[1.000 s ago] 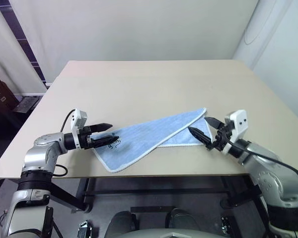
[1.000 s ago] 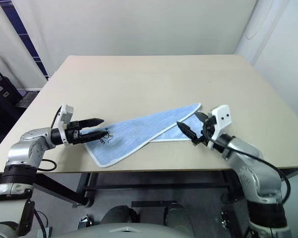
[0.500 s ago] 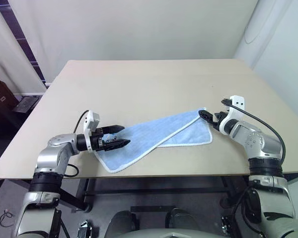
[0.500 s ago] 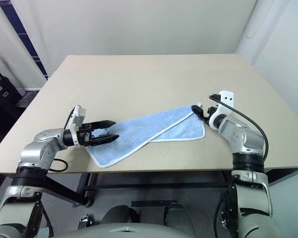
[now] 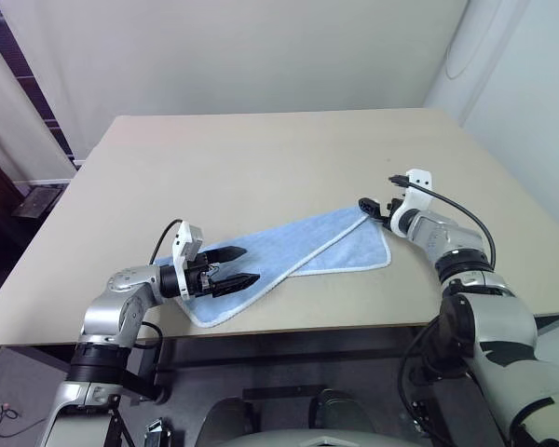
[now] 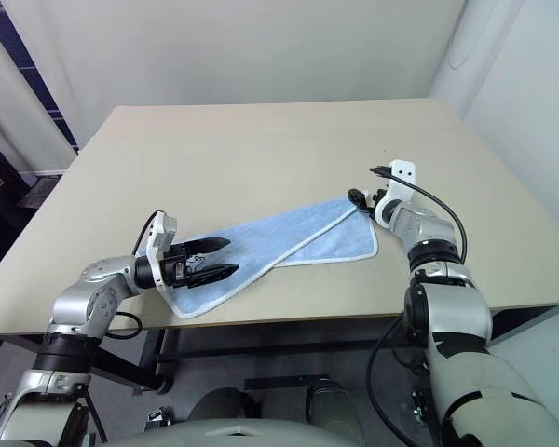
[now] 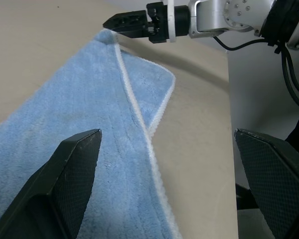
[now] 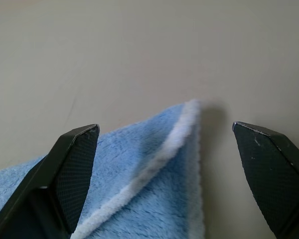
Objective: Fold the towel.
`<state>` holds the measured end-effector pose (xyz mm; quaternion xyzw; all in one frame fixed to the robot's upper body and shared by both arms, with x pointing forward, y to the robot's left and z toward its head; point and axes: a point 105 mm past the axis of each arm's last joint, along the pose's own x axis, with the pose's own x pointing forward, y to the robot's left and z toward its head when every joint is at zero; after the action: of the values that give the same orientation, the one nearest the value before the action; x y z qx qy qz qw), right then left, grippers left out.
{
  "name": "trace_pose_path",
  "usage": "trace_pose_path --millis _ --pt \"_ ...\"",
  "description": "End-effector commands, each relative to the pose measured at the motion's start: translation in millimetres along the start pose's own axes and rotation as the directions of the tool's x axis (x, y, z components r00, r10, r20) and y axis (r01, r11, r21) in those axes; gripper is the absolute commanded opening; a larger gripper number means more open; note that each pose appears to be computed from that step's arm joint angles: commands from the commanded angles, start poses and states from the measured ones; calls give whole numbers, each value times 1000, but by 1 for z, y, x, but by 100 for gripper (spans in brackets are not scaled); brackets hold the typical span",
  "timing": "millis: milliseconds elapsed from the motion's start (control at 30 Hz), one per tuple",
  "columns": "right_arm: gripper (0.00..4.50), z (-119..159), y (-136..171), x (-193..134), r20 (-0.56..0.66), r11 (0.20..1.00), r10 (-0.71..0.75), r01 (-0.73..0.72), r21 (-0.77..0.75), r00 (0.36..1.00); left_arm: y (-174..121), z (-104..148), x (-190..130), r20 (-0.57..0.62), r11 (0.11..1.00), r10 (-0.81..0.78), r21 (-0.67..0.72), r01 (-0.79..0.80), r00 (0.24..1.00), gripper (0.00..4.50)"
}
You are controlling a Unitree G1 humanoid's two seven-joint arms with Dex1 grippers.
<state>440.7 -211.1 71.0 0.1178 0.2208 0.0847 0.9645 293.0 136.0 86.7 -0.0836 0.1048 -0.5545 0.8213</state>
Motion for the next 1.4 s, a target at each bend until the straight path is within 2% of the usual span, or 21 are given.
trace_pose_path --millis 33,167,300,333,533,733,833,933,1133,1400 --pt "323 8 11 4 10 999 17 -17 -29 1000 0 12 -9 30 999 28 45 -29 999 450" --pt "168 2 13 7 -1 1000 10 -10 -26 1000 -1 14 -12 42 998 44 41 -46 998 450" --pt "26 13 9 6 54 1000 -17 18 -6 998 1 15 -14 49 997 60 38 -62 997 450" --pt "3 18 6 4 74 1000 -27 27 4 997 0 15 -15 48 997 60 39 -61 997 450" --pt "3 38 0 -2 167 998 -36 25 63 985 -1 15 -13 42 998 51 41 -52 998 450" --pt "3 78 31 -14 329 990 75 -110 91 941 -8 14 -7 -2 999 -20 47 20 1000 450" --pt "3 97 47 -31 411 983 52 -118 139 910 -14 2 -9 -100 994 -66 82 75 993 450" --pt "3 112 63 -43 449 971 38 -139 195 893 -12 -4 -9 -145 992 -72 96 87 987 450" --pt "3 115 88 -47 451 975 56 -147 168 891 -17 -15 -6 -238 981 -105 136 140 966 450" --pt "3 110 89 -45 436 977 44 -131 170 899 -22 -32 -19 -381 973 -107 148 175 918 450"
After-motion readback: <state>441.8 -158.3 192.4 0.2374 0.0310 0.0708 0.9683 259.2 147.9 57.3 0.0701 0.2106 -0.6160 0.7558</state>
